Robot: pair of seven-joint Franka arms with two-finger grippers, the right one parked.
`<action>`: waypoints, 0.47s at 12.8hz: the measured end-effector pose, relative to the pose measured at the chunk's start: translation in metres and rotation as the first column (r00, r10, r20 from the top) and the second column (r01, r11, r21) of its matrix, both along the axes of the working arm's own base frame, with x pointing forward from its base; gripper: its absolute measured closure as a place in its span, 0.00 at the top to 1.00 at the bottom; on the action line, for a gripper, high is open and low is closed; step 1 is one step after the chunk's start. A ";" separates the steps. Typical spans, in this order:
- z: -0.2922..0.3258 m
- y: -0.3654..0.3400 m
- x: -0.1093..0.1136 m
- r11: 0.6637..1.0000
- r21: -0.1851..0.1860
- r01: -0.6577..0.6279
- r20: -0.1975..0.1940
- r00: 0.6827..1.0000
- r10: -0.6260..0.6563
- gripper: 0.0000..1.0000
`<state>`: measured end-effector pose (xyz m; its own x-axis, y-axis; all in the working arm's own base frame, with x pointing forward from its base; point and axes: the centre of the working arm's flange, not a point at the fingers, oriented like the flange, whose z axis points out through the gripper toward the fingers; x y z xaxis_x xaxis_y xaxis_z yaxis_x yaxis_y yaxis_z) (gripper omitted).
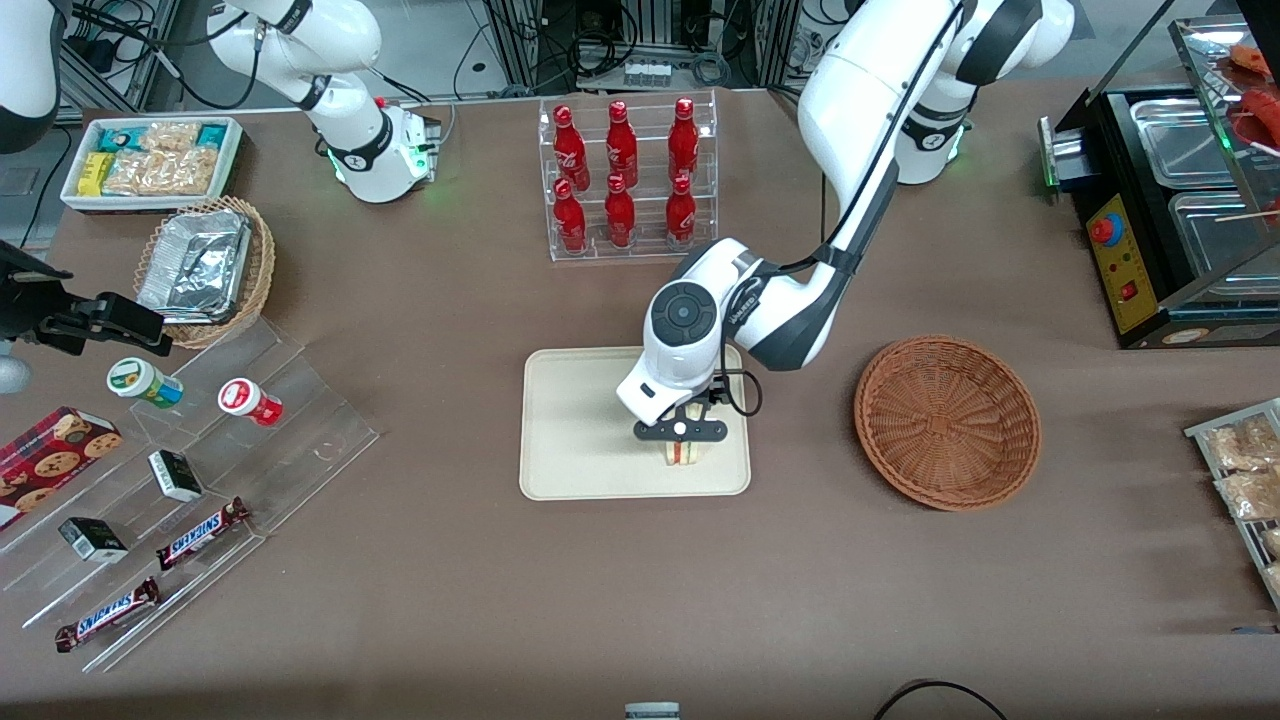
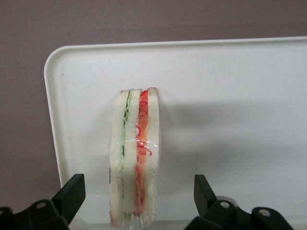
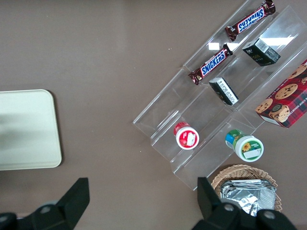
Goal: Place sandwich from basket to tray
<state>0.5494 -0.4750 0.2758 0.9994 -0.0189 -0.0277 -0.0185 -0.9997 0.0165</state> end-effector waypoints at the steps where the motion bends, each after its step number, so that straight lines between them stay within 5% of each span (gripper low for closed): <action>1: 0.009 0.001 0.003 1.000 -0.005 -0.004 0.008 1.000 0.004 1.00; 6: 0.075 0.055 0.042 0.998 0.008 -0.065 0.061 0.996 0.064 1.00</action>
<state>0.5914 -0.4205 0.3505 0.9984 0.0455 0.0329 0.0453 -0.9989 0.0077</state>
